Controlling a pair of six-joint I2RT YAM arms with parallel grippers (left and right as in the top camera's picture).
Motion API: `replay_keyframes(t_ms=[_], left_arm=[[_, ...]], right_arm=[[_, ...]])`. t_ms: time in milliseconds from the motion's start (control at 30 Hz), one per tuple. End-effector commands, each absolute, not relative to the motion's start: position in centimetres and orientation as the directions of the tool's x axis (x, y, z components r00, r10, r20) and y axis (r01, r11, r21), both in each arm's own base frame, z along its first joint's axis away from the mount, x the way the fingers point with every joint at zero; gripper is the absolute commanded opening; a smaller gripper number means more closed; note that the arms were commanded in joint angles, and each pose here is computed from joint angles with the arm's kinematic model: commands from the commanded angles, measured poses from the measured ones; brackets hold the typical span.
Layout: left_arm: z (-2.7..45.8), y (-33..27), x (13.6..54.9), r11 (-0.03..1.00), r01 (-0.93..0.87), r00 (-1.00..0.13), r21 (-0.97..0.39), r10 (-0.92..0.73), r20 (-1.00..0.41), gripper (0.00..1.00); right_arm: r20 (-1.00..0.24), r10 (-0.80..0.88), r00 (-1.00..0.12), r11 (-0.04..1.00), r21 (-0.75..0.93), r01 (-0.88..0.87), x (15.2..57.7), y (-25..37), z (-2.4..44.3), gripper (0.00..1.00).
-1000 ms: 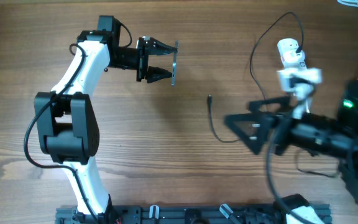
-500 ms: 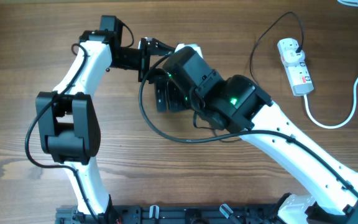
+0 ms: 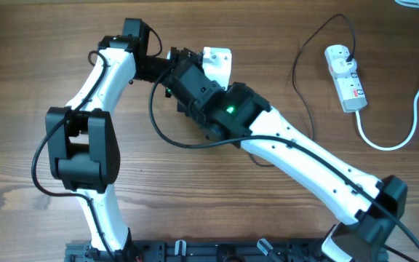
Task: Plug charger to phone and switch on socket
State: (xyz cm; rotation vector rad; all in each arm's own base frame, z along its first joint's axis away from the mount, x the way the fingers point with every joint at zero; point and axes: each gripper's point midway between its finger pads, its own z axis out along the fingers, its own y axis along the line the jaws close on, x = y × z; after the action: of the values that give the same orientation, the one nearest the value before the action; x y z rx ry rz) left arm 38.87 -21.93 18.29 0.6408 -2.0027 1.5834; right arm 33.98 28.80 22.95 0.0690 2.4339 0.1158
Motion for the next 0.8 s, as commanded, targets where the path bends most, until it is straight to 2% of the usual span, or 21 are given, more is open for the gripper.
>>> replay_keyframes(t_ms=[0,300,467,667,767], left_arm=[[20.1,-22.2,38.4,0.195,-0.619,-0.779,-0.761,-0.029,0.626,0.59],[20.1,-22.3,38.4,0.196,-0.62,-0.778,-0.76,-0.028,0.627,0.59],[20.1,-22.2,38.4,0.196,-0.619,-0.779,-0.761,-0.028,0.627,0.59],[20.1,-22.2,38.4,0.195,-0.631,-0.769,-0.751,-0.032,0.638,0.59],[20.1,-22.2,38.4,0.195,-0.634,-0.767,-0.748,-0.032,0.641,0.59]], right_arm=[[-0.667,0.105,-0.737,0.993,0.114,0.038,34.5,29.0,23.6,0.78],[-0.677,0.107,-0.728,0.994,0.05,0.099,36.5,27.7,21.7,0.71],[-0.692,0.127,-0.711,0.992,0.07,0.109,37.0,28.0,21.9,0.69],[-0.709,0.135,-0.692,0.99,0.075,0.117,37.3,28.0,22.2,0.55],[-0.717,0.133,-0.684,0.99,0.065,0.125,37.4,27.8,22.4,0.51]])
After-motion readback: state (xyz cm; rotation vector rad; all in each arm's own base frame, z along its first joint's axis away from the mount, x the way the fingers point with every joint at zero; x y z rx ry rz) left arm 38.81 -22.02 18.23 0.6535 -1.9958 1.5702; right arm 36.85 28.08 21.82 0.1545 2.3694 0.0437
